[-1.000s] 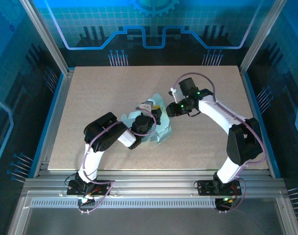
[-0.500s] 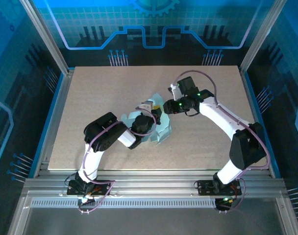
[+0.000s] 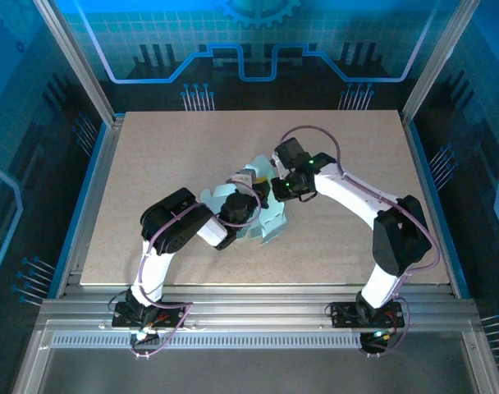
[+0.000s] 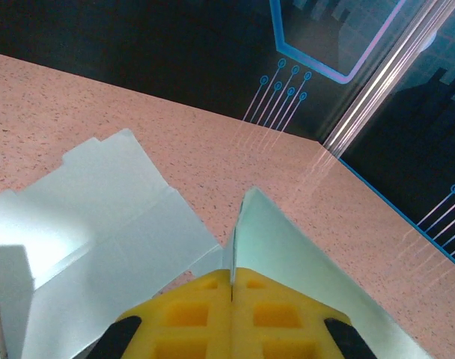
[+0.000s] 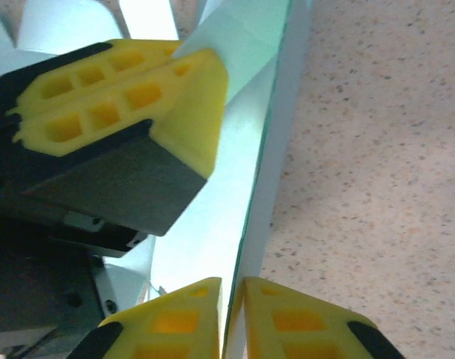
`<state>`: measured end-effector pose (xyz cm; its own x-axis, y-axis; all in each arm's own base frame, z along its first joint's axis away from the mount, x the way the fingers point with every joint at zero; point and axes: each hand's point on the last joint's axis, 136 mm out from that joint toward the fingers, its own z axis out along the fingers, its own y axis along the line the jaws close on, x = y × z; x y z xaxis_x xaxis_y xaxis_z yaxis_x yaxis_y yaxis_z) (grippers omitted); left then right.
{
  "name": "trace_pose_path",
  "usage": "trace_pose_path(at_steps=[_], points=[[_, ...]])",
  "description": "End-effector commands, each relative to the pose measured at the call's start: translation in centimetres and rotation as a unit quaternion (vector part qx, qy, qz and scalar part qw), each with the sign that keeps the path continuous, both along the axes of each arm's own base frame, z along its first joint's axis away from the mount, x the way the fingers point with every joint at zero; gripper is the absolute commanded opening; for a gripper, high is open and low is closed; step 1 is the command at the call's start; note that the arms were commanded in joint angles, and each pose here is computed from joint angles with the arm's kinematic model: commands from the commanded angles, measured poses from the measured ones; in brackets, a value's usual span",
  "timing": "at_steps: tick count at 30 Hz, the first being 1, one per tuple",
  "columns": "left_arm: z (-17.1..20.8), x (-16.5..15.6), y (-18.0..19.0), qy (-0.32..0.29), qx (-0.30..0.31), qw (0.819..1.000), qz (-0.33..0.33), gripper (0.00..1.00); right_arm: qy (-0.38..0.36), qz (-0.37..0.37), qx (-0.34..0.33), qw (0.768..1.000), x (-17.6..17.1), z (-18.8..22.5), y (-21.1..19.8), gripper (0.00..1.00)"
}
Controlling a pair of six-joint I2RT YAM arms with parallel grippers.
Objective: Fold the paper box
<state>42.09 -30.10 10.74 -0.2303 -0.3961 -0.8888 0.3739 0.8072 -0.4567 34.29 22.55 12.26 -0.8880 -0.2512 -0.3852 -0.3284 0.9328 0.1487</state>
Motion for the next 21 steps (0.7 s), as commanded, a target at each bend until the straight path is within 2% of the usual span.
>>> trace_pose_path(at_steps=[1, 4, 9, 11, 13, 16, 21], points=[[0.3, 0.2, 0.2, -0.004, -0.018, 1.0, 0.002, 0.0, 0.001, -0.006, -0.034, 0.999, 0.0, 0.1, -0.6, 0.1], [0.3, 0.2, 0.2, -0.004, -0.018, 1.0, 0.003, 0.0, -0.002, -0.005, -0.037, 0.999, 0.0, 0.3, -0.7, 0.01], [0.3, 0.2, 0.3, -0.004, -0.017, 1.0, 0.004, 0.05, -0.016, 0.0, -0.062, 0.998, 0.4, 0.6, -1.5, 0.0], [0.3, 0.2, 0.2, -0.005, -0.016, 1.0, 0.002, 0.14, -0.03, 0.008, -0.077, 0.997, 0.7, 1.0, -1.9, 0.0], [0.7, 0.0, 0.2, -0.008, -0.016, 1.0, -0.001, 0.35, -0.052, 0.024, -0.093, 0.994, 1.1, 1.4, -2.3, 0.0], [1.7, -0.3, 0.5, -0.016, -0.017, 1.0, -0.003, 0.56, -0.084, 0.047, -0.132, 0.987, 2.1, 1.9, -3.4, 0.0], [2.8, -1.4, 2.5, -0.013, -0.024, 1.0, -0.007, 0.74, -0.124, 0.079, -0.186, 0.971, 3.9, 2.5, -5.2, 0.0]])
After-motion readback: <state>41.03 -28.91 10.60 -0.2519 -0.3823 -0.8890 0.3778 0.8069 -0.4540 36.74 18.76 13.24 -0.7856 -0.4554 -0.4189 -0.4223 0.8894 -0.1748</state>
